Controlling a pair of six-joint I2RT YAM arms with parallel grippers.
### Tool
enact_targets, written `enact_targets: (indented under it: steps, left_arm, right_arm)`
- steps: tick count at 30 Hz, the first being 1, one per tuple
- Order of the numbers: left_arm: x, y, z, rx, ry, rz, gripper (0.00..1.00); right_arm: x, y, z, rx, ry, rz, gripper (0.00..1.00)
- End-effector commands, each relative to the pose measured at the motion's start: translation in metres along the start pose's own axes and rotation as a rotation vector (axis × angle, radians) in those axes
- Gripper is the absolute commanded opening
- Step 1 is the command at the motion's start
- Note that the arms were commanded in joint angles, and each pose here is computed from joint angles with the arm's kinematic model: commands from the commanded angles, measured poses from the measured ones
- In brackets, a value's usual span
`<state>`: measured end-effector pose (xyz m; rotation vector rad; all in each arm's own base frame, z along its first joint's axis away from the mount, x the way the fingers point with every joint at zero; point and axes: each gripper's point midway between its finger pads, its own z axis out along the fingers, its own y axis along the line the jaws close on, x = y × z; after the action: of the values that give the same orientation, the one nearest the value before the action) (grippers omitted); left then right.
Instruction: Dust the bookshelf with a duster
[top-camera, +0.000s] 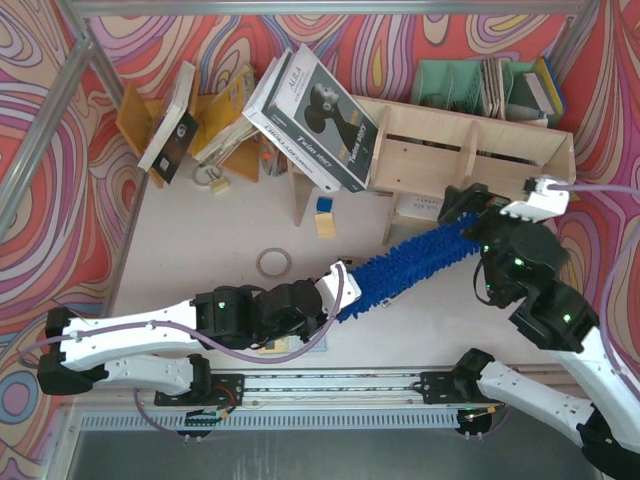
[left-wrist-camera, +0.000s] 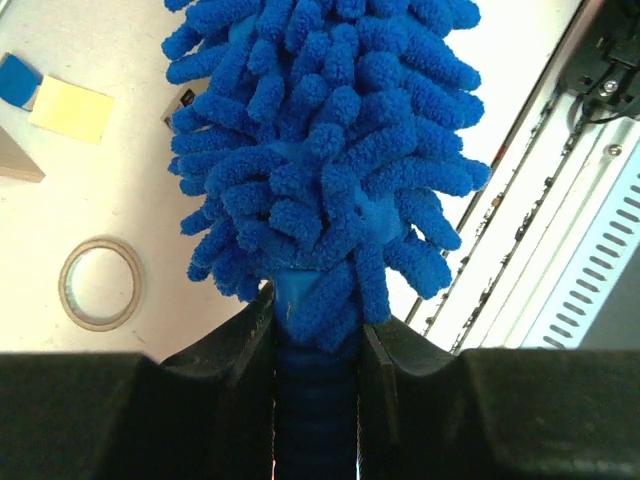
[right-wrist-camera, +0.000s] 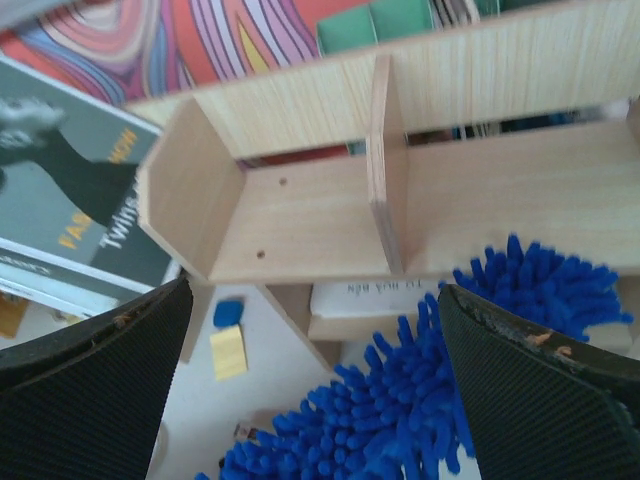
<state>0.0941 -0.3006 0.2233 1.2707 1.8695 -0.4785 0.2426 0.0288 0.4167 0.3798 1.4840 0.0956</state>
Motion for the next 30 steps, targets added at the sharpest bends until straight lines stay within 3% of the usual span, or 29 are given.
enact_targets:
  steps: [1, 13, 24, 30]
  left_arm:
    - [-0.019, 0.014, -0.002, -0.070, -0.094, 0.012, 0.00]
    - [-0.021, 0.013, -0.004, -0.058, -0.110, 0.031, 0.00]
    - [-0.032, 0.007, 0.001, -0.033, -0.148, 0.025, 0.00]
    - [-0.028, 0.006, 0.002, -0.032, -0.154, -0.008, 0.00]
  right_arm:
    - [0.028, -0.010, -0.001, 0.093, 0.101, 0.067, 0.99]
    - [0.110, -0.025, -0.016, 0.202, 0.324, 0.182, 0.98]
    - [0.143, -0.014, -0.019, 0.199, 0.413, 0.299, 0.96]
    - [0.134, -0.010, -0.018, 0.181, 0.395, 0.305, 0.95]
